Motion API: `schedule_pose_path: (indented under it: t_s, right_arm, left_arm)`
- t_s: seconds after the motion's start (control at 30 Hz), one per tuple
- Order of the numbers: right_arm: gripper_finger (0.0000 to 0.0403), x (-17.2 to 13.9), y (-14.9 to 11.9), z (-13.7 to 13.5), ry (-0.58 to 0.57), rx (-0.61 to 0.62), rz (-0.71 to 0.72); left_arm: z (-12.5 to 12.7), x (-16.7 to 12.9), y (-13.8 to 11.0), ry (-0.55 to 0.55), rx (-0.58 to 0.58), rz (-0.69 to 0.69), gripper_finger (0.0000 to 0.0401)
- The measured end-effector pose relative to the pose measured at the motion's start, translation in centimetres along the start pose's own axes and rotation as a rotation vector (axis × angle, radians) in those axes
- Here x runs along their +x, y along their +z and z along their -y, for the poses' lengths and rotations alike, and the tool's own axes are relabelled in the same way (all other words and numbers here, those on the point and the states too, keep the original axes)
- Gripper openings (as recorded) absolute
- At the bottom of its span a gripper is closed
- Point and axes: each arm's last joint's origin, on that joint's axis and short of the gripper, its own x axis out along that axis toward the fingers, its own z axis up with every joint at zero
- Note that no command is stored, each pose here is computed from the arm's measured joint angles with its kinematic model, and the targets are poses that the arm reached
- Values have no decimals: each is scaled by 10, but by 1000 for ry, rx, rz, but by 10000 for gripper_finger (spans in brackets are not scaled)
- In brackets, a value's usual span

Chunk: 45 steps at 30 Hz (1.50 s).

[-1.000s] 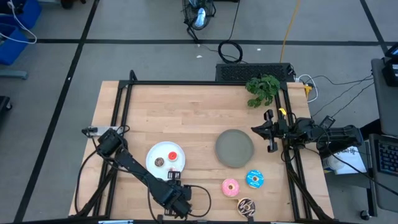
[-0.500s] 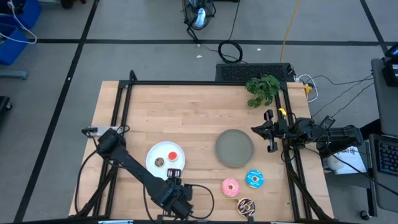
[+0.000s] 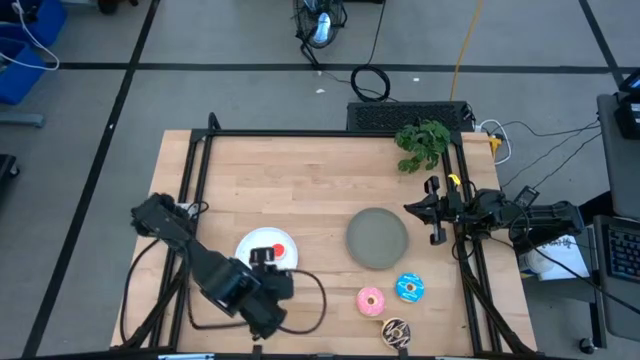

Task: Pick & Place donuts
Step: Put the small blue donut on the white plate

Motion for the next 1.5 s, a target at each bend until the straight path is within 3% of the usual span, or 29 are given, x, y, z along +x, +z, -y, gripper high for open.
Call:
schedule_pose_path:
  t_s: [0.17,0.43,0.6,0.8,1.0,1.3,1.5]
  right_arm:
    - [0,0,0,0,0,0,-1]
    - [0,0,0,0,0,0,-1]
    - [0,0,0,0,0,0,0]
    - [0,0,0,0,0,-3,-1]
    - [0,0,0,0,0,-3,0]
    - [0,0,0,0,0,-8,-1]
    - [0,0,0,0,0,-8,-1]
  left_arm:
    - [-12,-3,-13,24,-46,-7,199]
    - [-23,16,-35,1,-104,-66,183]
    - [-33,27,-39,18,-155,-119,182]
    - [-47,35,-37,58,-130,-162,182]
    - [-84,67,-32,128,-129,-249,182]
    - [-115,119,-38,32,-90,-317,182]
    - [-129,139,-48,36,-117,-355,182]
